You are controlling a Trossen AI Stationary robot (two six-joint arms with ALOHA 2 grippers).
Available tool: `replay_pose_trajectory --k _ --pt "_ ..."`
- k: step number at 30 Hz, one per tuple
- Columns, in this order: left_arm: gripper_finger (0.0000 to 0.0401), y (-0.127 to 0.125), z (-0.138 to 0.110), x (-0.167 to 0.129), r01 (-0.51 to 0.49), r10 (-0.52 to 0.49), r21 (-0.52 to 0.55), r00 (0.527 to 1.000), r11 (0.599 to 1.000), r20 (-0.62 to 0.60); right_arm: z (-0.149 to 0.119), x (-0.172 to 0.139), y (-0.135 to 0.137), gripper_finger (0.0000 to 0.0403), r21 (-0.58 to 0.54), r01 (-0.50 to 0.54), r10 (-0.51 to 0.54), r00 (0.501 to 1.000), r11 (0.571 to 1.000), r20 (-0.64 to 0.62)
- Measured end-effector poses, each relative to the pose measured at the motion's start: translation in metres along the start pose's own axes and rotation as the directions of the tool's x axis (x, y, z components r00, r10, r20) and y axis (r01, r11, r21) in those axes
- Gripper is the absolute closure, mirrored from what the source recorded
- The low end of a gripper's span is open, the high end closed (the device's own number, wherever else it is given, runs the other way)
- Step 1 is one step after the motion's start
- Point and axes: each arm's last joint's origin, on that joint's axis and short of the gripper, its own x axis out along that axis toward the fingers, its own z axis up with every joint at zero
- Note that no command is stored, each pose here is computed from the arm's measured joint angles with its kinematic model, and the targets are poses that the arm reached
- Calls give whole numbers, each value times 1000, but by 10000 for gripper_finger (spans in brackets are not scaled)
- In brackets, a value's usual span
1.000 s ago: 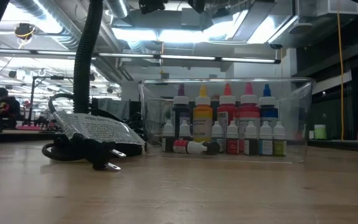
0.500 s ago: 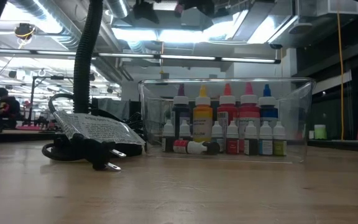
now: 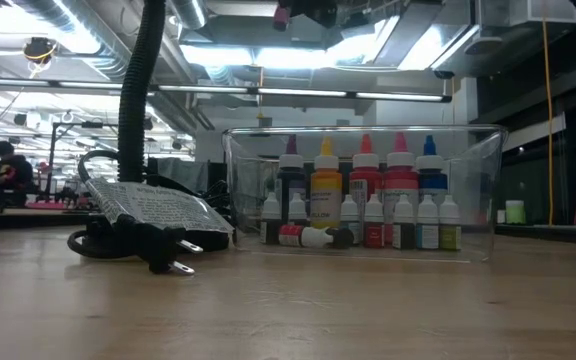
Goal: Pick & Place food coloring
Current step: Put the small red food coloring bottle into the transparent bin
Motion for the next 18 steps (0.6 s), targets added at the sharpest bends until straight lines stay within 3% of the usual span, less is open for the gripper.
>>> replay_pose_trajectory --k 6,10,14,18 --pt "68 -12 14 -70 -124 109 47 965 991 239 -6 29 23 341 -81 -36 29 996 996 -88" --pt "68 -16 12 -95 -166 143 42 932 985 333 -8 39 35 342 -113 -8 -4 994 994 -106" --pt "68 -19 2 -105 -182 151 48 913 982 379 -10 43 43 342 -119 23 -35 994 993 -106" --pt "68 -21 -22 -100 -161 129 63 925 985 357 -10 47 47 342 -121 60 -72 993 991 -96"
